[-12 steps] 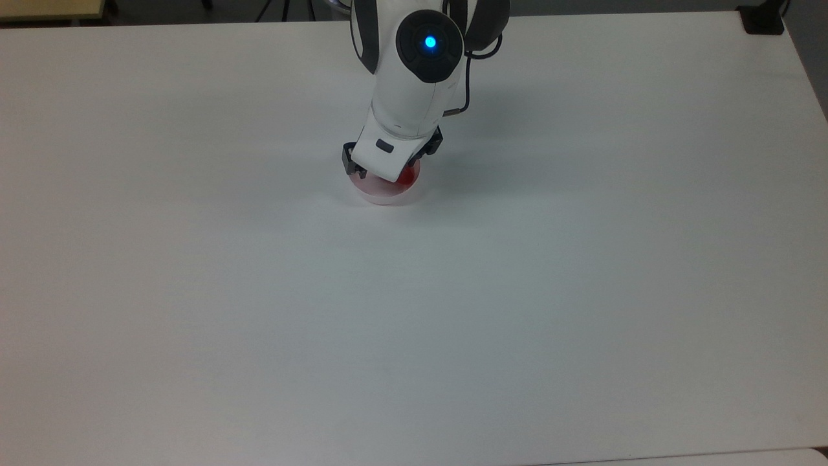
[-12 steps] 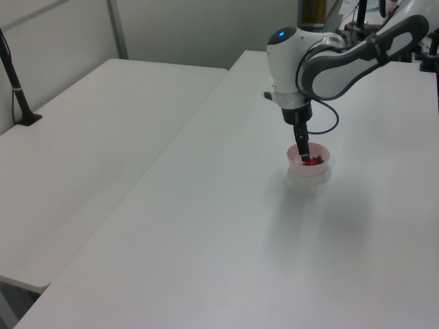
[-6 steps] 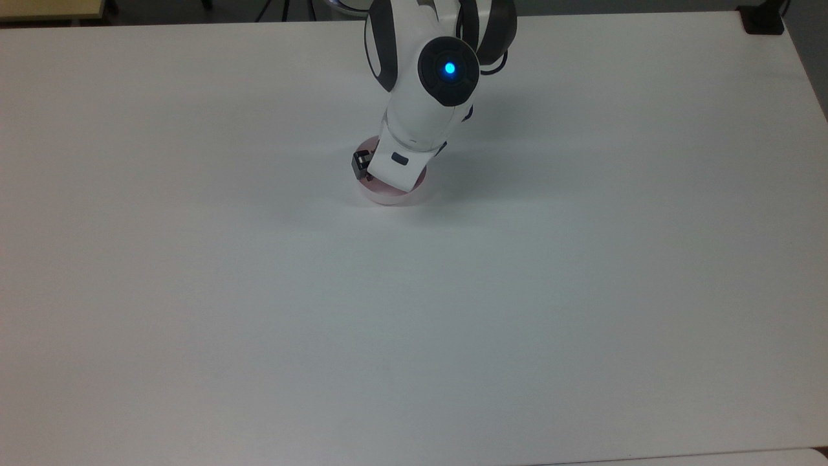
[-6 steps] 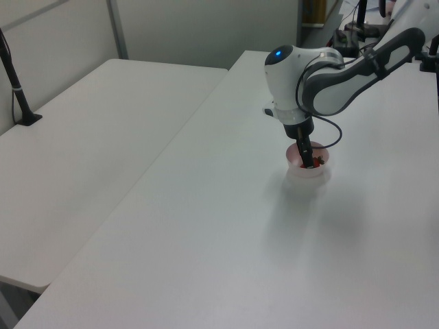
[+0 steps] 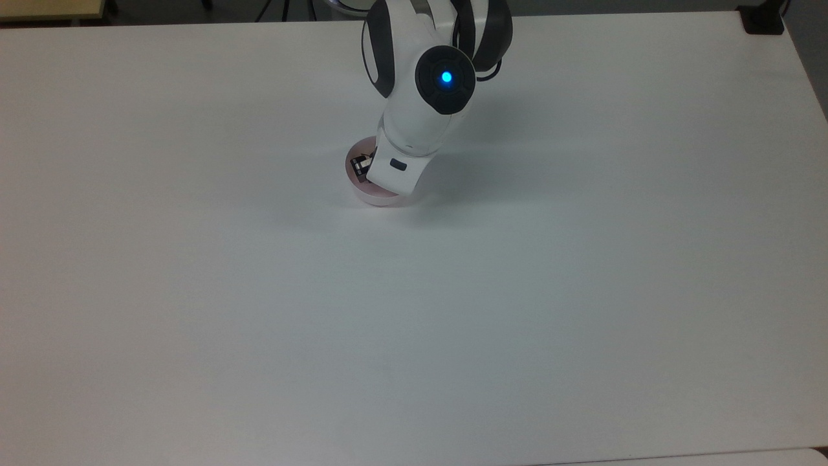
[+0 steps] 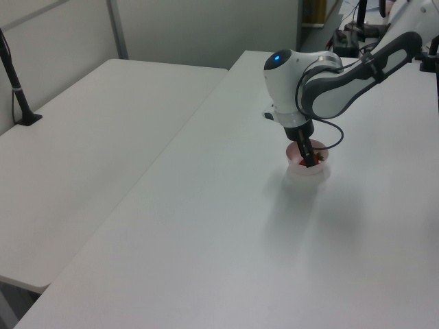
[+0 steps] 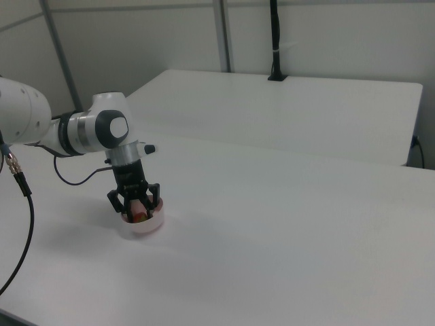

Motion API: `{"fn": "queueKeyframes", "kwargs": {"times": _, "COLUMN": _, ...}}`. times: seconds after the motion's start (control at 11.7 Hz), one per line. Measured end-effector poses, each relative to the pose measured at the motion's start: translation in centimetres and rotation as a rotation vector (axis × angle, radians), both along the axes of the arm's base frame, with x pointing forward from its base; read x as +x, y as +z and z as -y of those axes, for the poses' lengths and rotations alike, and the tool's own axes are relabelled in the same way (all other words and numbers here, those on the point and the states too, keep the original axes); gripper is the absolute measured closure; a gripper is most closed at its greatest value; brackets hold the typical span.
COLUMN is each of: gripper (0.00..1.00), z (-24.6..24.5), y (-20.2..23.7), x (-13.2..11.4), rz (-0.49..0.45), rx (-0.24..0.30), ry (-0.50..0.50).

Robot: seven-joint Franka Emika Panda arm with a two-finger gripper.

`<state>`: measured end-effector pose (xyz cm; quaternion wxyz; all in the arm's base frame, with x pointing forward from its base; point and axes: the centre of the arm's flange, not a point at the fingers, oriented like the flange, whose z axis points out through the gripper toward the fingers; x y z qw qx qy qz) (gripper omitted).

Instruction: Pick up strawberry from bowl

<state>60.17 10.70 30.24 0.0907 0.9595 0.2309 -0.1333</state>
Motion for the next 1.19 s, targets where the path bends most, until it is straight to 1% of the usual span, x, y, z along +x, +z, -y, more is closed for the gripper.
{"fn": "queueKeyframes", "kwargs": {"times": 0.09, "gripper": 0.47, "z": 0.0, "y": 0.0, "x": 0.0, "rz": 0.000, "rx": 0.000, "ry": 0.000}}
{"fn": "queueKeyframes", "kwargs": {"times": 0.34, "gripper": 0.47, "z": 0.2, "y": 0.2, "x": 0.1, "rz": -0.002, "rx": -0.003, "ry": -0.005}}
{"fn": "queueKeyframes", "kwargs": {"times": 0.68, "gripper": 0.47, "z": 0.5, "y": 3.7, "x": 1.4, "rz": 0.002, "rx": -0.015, "ry": -0.025}}
{"fn": "queueKeyframes", "kwargs": {"times": 0.94, "gripper": 0.47, "z": 1.6, "y": 6.9, "x": 2.5, "rz": -0.001, "rx": -0.003, "ry": -0.024}}
{"fn": "queueKeyframes", "kwargs": {"times": 1.11, "gripper": 0.47, "z": 2.4, "y": 7.0, "x": 2.4, "rz": -0.018, "rx": 0.000, "ry": -0.010}}
{"fn": "queueKeyframes", "kwargs": {"times": 1.19, "gripper": 0.45, "z": 2.4, "y": 6.7, "x": 2.3, "rz": -0.026, "rx": 0.000, "ry": -0.008}}
